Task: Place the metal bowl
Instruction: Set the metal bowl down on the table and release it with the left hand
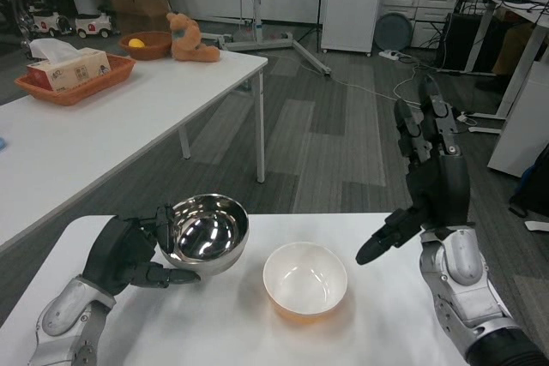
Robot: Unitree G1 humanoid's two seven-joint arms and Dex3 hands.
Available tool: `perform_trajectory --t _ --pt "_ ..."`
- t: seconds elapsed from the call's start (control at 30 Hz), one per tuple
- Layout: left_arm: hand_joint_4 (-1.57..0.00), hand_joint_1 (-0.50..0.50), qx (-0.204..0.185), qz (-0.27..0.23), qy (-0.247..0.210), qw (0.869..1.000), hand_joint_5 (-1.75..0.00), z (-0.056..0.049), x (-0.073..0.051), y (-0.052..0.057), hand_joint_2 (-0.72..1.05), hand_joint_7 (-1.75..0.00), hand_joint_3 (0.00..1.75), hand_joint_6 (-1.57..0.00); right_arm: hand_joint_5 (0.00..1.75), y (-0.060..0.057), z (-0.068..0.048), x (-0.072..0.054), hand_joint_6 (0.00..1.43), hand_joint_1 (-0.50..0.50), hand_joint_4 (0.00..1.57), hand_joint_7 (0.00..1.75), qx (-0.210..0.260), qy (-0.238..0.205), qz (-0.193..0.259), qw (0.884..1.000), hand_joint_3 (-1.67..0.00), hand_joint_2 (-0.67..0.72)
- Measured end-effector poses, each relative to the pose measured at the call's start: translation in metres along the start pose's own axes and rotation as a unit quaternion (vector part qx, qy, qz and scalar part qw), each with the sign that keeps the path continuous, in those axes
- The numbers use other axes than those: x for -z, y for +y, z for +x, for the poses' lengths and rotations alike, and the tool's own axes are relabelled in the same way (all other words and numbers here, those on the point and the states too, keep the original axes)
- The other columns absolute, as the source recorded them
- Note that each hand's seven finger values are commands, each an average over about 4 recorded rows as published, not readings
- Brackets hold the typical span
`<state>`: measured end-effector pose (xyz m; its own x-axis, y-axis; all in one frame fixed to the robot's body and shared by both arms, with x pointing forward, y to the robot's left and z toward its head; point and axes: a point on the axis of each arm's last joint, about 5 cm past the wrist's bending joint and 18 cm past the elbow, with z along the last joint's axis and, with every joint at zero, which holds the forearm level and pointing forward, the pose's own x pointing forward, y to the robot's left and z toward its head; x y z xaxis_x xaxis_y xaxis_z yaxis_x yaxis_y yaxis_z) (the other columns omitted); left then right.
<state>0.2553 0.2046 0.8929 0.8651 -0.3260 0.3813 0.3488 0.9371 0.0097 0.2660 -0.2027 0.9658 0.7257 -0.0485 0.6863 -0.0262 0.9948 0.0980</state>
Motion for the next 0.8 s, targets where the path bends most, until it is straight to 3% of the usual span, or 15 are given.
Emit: perform_trajectory --t 0.43,0.57,0.67,0.8 --pt "-0.88 -0.04 -0.014 -0.017 0.067 0.997 -1.64 -0.020 0.022 0.000 0.96 -1.47 0.35 -1.26 0.00 -0.001 0.000 0.001 0.00 -0.46 0.00 0.00 0.001 0.003 -0.001 1.000 0.00 0.66" --pt "-0.87 -0.14 -0.010 -0.012 0.076 0.997 -1.64 -0.022 0.024 0.000 1.03 -1.47 0.35 -1.26 0.00 -0.001 -0.001 0.001 0.00 -0.46 0.00 0.00 0.002 0.003 -0.002 1.000 0.00 0.66" --pt "-0.83 -0.29 0.001 0.005 0.080 0.997 -1.64 -0.021 0.023 0.001 1.05 -1.41 0.35 -1.26 0.00 -0.001 -0.001 0.001 0.00 -0.46 0.00 0.00 0.002 0.004 -0.002 1.000 0.00 0.66" --pt "-0.77 -0.41 0.011 0.019 0.086 0.996 -1.49 -0.020 0.022 0.002 1.05 -1.15 0.35 -1.22 0.00 -0.001 -0.001 0.001 0.00 -0.46 0.00 0.00 0.002 0.004 -0.002 1.000 0.00 0.66"
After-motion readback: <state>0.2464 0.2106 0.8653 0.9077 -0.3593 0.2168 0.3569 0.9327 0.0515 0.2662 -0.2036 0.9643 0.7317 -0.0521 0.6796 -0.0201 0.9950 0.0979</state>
